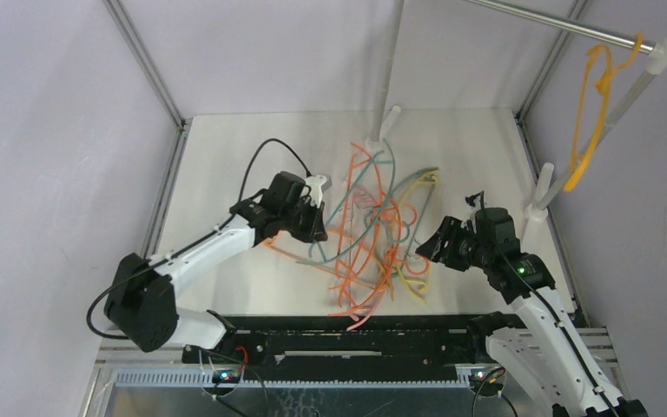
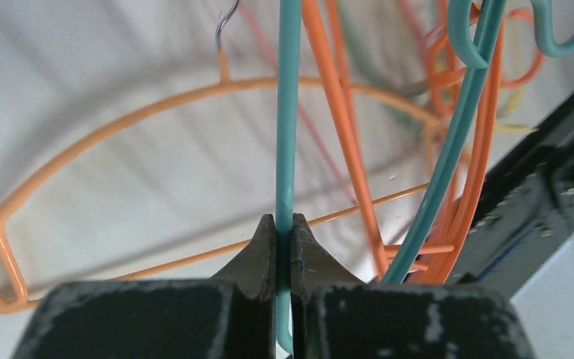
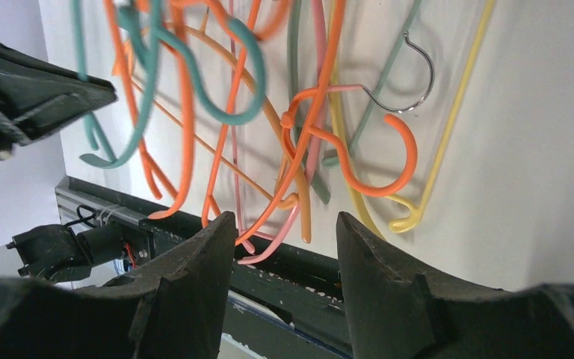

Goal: Organize the hangers

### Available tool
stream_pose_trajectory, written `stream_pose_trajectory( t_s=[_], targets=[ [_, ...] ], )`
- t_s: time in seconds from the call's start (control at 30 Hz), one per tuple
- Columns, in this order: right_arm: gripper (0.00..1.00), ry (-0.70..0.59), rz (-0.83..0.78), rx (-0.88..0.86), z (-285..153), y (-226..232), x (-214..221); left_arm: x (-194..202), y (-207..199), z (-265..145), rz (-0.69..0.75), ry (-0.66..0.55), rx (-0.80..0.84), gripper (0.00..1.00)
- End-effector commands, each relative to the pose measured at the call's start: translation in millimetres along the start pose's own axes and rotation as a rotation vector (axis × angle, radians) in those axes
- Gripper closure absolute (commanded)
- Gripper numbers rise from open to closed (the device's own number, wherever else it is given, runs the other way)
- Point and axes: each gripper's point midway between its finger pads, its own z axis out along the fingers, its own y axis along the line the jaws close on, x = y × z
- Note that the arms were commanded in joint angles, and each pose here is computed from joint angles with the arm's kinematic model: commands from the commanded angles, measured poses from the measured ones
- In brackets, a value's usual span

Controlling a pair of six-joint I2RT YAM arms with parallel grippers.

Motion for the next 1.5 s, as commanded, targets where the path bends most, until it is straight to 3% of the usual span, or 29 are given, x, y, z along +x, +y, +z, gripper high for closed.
stream_pose_trajectory(
  t_s=[0.0, 0.17, 0.23, 0.37, 0.47, 0.6, 0.97, 1.47],
  targets=[
    [0.4, -0.043, -0.029, -0.063, -1, 17, -10, -68, -47, -46, -0.034, -0.207, 0.154, 1.0],
    [0.4, -0.043, -0.039, -0.058, 2, 21, -8, -60, -58, -42, -0.076, -0.163, 0.228, 1.0],
    [0.4, -0.043, -0.044, -0.054, 4, 22, -7, -43, -43, -23, -0.124, -0.12, 0.181, 1.0],
    [0.4, -0.039, -0.037, -0.05, 6, 25, -6, 7, -11, 14, -0.184, 0.099, 0.043, 1.0],
    [0.4, -0.039, -0.043, -0.048, 7, 27, -4, 21, 2, 17, -0.185, 0.151, -0.035, 1.0],
    [0.4, -0.036, -0.051, -0.047, 6, 30, -4, -12, -21, 9, -0.255, 0.025, 0.132, 1.0],
    [0.4, -0.05, -0.078, -0.078, 3, 43, -6, -84, -65, -33, -0.309, -0.152, 0.322, 1.0],
    [0.39, -0.187, -0.098, -0.245, -7, 85, -38, -94, -70, -61, -0.317, -0.222, 0.335, 1.0]
  ],
)
